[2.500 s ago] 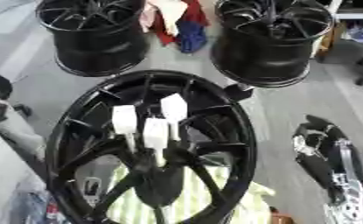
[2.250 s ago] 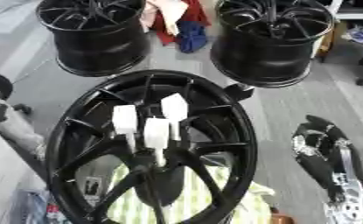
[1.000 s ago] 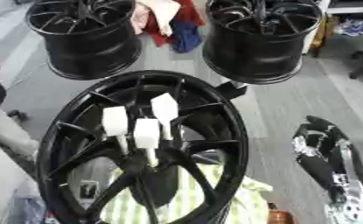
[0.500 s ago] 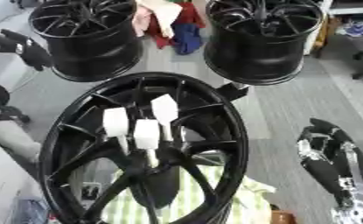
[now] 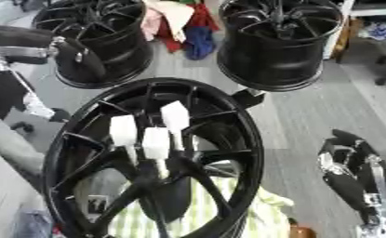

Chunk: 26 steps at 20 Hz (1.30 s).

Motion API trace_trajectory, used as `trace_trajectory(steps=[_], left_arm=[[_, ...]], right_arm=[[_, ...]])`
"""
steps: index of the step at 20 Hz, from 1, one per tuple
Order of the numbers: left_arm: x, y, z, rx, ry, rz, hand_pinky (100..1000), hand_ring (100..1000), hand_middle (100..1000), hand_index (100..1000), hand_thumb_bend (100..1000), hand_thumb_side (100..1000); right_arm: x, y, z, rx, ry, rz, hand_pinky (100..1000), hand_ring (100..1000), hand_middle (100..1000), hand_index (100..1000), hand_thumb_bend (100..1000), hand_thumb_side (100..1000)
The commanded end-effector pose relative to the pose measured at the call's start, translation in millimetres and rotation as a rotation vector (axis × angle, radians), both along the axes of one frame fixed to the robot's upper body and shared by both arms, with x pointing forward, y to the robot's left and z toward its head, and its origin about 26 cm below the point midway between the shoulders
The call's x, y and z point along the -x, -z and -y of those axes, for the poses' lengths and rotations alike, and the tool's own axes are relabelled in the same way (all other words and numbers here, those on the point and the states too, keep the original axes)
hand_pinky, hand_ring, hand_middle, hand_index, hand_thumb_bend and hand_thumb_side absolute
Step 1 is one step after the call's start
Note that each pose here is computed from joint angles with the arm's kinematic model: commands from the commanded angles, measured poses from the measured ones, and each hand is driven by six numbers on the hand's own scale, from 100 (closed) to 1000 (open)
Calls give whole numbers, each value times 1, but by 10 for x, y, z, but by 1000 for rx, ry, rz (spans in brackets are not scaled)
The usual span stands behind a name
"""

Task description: Pull the pin out of the wheel hub.

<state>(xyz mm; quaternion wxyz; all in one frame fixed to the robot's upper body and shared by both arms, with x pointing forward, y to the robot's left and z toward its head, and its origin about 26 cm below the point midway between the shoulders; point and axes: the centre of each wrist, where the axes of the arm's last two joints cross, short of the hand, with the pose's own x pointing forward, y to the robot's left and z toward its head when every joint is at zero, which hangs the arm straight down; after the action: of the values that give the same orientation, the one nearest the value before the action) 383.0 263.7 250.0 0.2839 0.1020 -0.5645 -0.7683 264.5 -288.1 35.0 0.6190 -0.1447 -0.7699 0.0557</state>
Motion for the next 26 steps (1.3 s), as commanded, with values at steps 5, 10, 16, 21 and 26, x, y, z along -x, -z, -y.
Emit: trace_trajectory(steps=[5, 10, 16, 21, 26], left_arm=[[-94, 120, 259, -127, 133, -16, 686, 755, 819, 891, 484, 389], [-121, 244, 386, -164, 156, -19, 629, 752, 831, 896, 455, 368], [-93, 347, 385, -238, 177, -3, 582, 709, 791, 875, 420, 348], [-65, 442, 378, -267, 195, -14, 550, 680, 770, 844, 368, 304], [-57, 568, 409, -279, 215, -38, 490, 614, 711, 787, 279, 248]], right_arm=[[-20, -55, 17, 16, -21, 14, 688, 589, 654, 789, 100, 257], [-25, -51, 8, 14, -25, 14, 688, 589, 654, 789, 100, 257], [-21, -48, 21, 16, -19, 14, 688, 589, 654, 789, 100, 257], [-25, -51, 16, 17, -22, 14, 688, 589, 654, 789, 100, 258], [-20, -48, 23, 18, -19, 12, 688, 588, 654, 789, 100, 258]])
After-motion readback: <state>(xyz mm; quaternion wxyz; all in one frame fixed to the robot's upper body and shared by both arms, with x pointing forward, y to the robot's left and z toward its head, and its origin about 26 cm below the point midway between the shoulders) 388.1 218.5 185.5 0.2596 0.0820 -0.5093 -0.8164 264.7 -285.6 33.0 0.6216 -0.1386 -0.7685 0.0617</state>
